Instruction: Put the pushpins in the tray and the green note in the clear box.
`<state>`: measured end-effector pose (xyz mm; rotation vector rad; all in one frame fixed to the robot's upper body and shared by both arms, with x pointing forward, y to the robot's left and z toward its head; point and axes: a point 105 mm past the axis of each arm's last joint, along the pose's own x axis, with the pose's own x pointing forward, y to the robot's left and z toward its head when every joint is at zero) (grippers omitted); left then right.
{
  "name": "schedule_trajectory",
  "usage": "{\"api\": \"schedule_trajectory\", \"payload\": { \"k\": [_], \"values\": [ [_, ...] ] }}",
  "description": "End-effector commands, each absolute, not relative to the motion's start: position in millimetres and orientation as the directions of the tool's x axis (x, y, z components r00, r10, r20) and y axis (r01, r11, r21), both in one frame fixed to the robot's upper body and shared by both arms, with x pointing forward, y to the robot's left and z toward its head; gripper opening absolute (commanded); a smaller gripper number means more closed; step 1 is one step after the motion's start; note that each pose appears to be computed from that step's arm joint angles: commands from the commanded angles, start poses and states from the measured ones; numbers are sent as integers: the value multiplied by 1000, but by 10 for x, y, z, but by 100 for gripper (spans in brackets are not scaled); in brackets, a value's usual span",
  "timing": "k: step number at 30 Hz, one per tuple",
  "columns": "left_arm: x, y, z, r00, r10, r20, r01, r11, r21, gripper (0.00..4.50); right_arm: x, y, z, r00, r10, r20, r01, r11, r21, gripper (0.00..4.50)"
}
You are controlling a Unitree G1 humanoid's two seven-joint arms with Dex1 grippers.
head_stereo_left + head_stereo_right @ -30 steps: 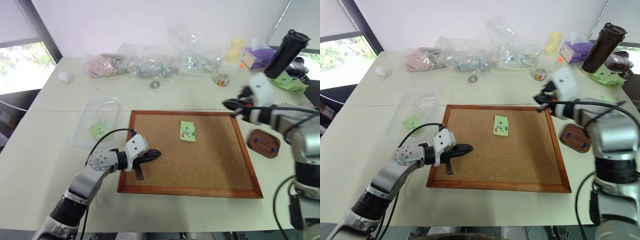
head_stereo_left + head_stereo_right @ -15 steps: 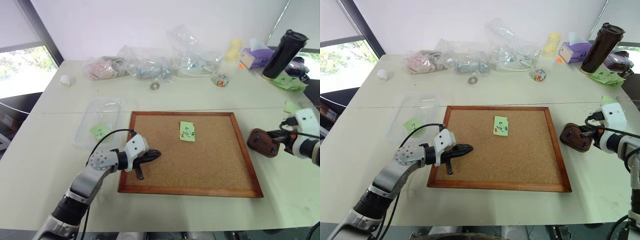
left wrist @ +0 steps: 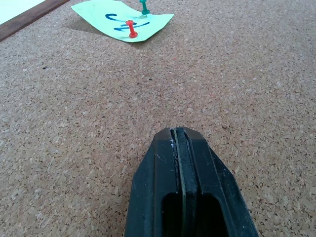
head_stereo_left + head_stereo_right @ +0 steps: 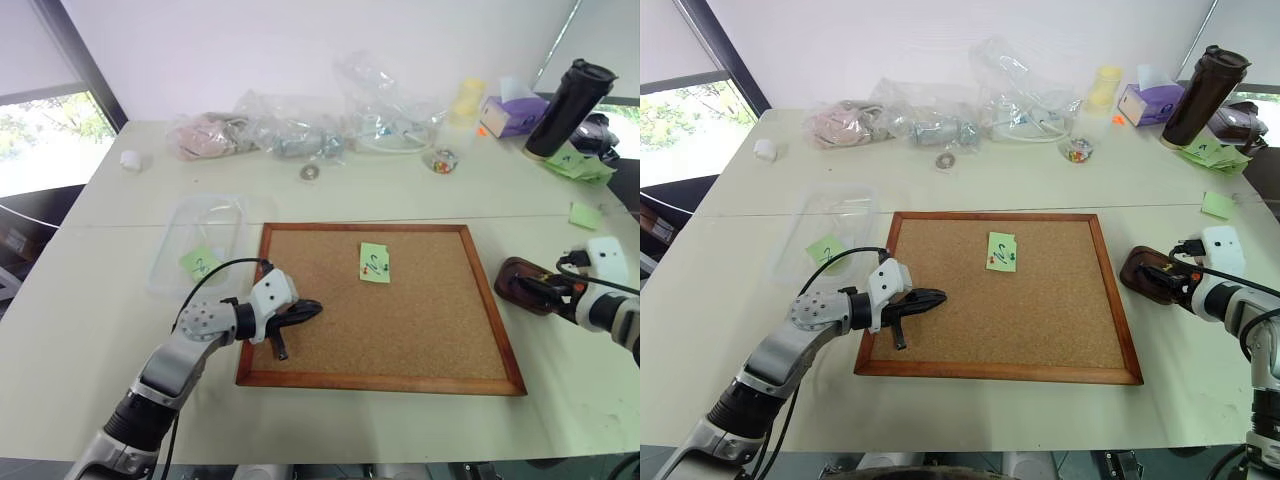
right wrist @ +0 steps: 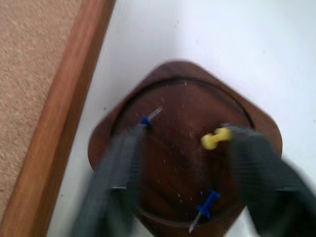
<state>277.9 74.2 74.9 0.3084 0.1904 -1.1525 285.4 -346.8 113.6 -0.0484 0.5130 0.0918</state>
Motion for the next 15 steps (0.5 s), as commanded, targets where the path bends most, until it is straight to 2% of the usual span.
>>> {"api": "schedule_trajectory", "payload": {
  "k": [1, 7, 10, 12, 15],
  "values": [
    [2689, 778, 510, 362, -846, -392, 930, 357, 87, 0, 2874, -3458, 1226, 884, 80, -460, -112, 993, -43, 443],
    [2706, 780, 518, 361, -845, -394, 931, 354, 94, 0, 2871, -3413, 1264, 887, 107, -450, -139, 989, -40, 443],
    [2708, 782, 526, 363, -845, -392, 930, 356, 94, 0, 2896, -3351, 1454, 905, 144, -399, -171, 985, -35, 443],
    [2703, 785, 530, 362, -846, -392, 930, 355, 93, 0, 2912, -3199, 1666, 910, 213, -355, -248, 967, -55, 443],
    [2699, 789, 534, 361, -846, -392, 931, 354, 92, 0, 2929, -2742, 1974, 874, 386, -297, -422, 904, -69, 443]
  ]
}}
